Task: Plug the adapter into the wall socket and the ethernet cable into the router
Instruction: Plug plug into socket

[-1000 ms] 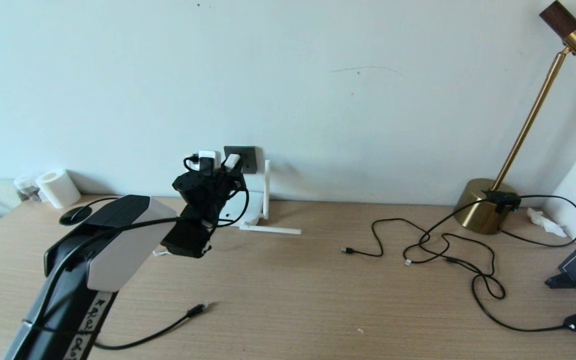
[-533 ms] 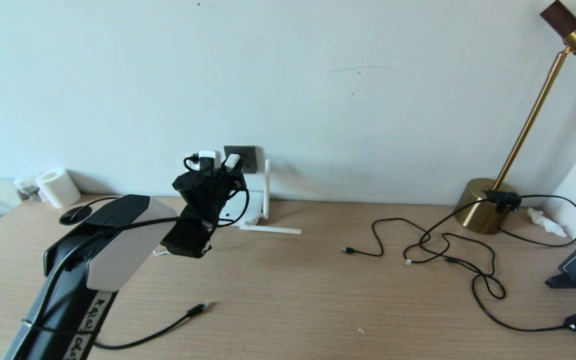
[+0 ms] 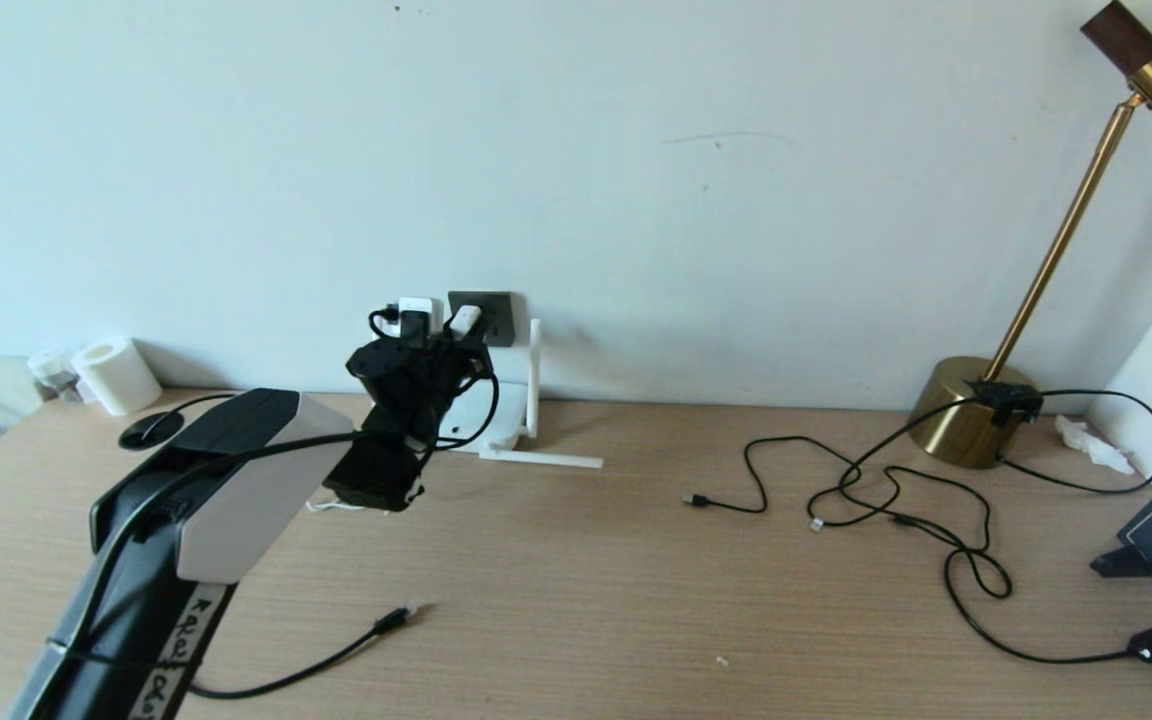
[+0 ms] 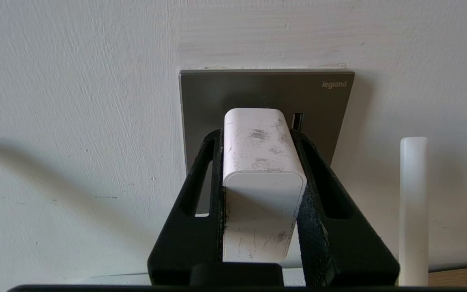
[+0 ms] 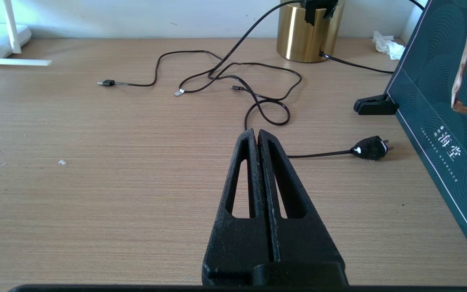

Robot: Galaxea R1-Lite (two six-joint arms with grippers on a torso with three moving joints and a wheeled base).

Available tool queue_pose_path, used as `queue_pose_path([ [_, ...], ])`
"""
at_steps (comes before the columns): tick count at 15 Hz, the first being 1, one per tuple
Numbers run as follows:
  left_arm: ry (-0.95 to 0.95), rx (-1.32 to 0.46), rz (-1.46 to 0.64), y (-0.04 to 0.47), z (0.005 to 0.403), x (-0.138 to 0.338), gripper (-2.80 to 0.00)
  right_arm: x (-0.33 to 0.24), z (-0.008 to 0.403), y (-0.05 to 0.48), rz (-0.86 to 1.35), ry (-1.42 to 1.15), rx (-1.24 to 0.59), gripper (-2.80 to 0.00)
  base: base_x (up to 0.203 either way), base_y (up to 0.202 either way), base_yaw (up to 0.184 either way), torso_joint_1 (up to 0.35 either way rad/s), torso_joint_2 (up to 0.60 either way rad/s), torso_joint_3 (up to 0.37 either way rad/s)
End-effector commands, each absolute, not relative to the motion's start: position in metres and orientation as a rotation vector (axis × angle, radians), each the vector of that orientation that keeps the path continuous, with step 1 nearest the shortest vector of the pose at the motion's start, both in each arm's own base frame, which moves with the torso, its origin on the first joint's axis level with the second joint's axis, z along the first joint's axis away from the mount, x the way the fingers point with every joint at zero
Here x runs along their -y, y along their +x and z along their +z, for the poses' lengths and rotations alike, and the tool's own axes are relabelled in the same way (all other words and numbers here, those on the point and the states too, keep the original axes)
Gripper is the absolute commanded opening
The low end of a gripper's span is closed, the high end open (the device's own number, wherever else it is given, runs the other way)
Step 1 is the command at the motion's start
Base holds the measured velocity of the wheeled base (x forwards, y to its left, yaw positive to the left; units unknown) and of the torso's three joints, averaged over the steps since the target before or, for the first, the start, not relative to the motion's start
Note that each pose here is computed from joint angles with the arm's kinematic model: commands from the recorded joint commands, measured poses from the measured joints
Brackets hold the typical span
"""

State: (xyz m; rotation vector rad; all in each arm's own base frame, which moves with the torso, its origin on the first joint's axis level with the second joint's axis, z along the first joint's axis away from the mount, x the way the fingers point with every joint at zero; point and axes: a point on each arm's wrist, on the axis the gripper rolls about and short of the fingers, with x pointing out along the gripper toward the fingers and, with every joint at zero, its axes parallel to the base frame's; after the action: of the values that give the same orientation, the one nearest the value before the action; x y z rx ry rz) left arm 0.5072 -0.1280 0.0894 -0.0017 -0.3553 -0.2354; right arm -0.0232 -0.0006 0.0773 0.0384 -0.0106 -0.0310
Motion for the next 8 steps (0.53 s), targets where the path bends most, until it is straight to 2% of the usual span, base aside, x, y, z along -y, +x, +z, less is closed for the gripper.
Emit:
queue_pose_path([
  [1, -0.003, 0.366, -0.235, 0.5102, 0.089, 0.1286, -2.8, 0.0006, 0.0774, -0.0232, -0.032, 0.038, 0.011, -2.8, 0.0, 0.0, 0.0, 0.0, 0.0, 0.0],
  [8, -0.002, 0.359, -0.235, 0.5149, 0.0853, 0.1306, -2.8, 0.0006, 0.0774, -0.0231, -0.03, 0.038, 0.01, -2.8, 0.0, 0.0, 0.0, 0.0, 0.0, 0.0],
])
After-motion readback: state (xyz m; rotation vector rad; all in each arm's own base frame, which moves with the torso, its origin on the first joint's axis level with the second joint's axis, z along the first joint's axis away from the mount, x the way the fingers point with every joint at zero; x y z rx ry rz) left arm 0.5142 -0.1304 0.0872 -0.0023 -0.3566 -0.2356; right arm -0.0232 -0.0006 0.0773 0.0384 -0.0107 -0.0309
